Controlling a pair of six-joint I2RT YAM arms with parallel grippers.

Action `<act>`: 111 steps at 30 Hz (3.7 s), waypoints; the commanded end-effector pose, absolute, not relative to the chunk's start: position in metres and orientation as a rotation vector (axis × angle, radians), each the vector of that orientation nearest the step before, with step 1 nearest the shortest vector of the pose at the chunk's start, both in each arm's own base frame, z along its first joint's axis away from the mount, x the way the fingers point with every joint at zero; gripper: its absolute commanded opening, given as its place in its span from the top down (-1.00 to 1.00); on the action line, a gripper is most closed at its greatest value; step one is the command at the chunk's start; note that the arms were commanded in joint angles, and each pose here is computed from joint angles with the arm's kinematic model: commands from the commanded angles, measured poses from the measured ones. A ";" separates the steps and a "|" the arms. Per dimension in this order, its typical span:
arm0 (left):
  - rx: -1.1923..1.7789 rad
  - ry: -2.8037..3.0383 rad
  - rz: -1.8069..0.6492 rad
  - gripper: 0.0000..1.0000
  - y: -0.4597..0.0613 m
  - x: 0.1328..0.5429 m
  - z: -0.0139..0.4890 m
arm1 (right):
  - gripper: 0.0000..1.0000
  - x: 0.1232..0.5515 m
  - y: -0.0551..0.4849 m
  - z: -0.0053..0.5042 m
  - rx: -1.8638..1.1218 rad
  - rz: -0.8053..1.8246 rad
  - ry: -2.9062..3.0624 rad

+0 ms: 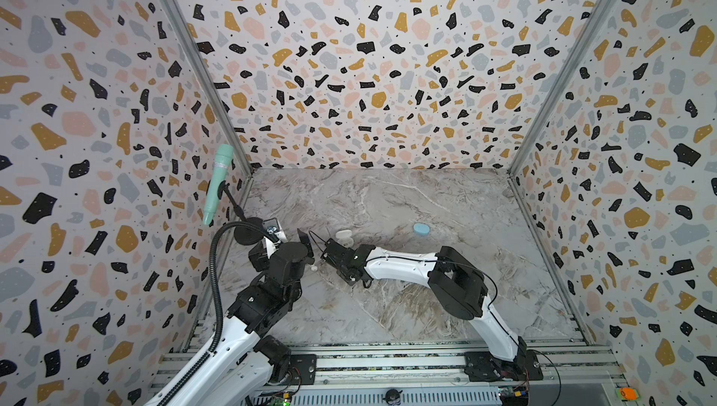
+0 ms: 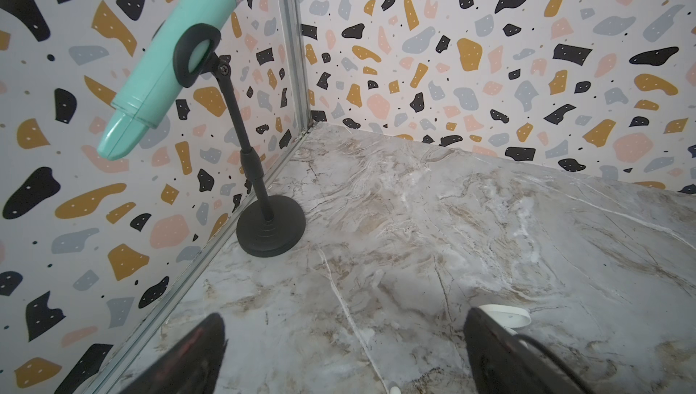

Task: Insert wireless bluetooth earbuds into charging case
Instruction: Pick up the wireless bluetooth earbud from the center of the table.

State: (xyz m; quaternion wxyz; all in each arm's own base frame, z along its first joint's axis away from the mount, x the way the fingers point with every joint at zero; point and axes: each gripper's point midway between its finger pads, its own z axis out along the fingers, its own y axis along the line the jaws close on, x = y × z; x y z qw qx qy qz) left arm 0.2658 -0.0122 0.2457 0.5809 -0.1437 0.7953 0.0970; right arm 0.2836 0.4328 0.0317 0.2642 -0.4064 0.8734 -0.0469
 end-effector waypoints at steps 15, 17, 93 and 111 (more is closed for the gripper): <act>-0.348 1.844 0.237 -0.99 -0.009 0.266 0.247 | 0.47 0.271 0.425 0.045 -1.131 -0.132 2.400; -0.349 1.843 0.239 -1.00 -0.008 0.266 0.247 | 0.45 0.271 0.427 0.048 -1.132 -0.130 2.385; -0.347 1.849 0.237 -0.99 -0.009 0.267 0.245 | 0.61 0.279 0.421 0.044 -1.143 -0.129 2.410; -0.352 1.846 0.238 -0.99 -0.007 0.266 0.247 | 0.64 0.293 0.421 0.094 -1.013 0.315 2.434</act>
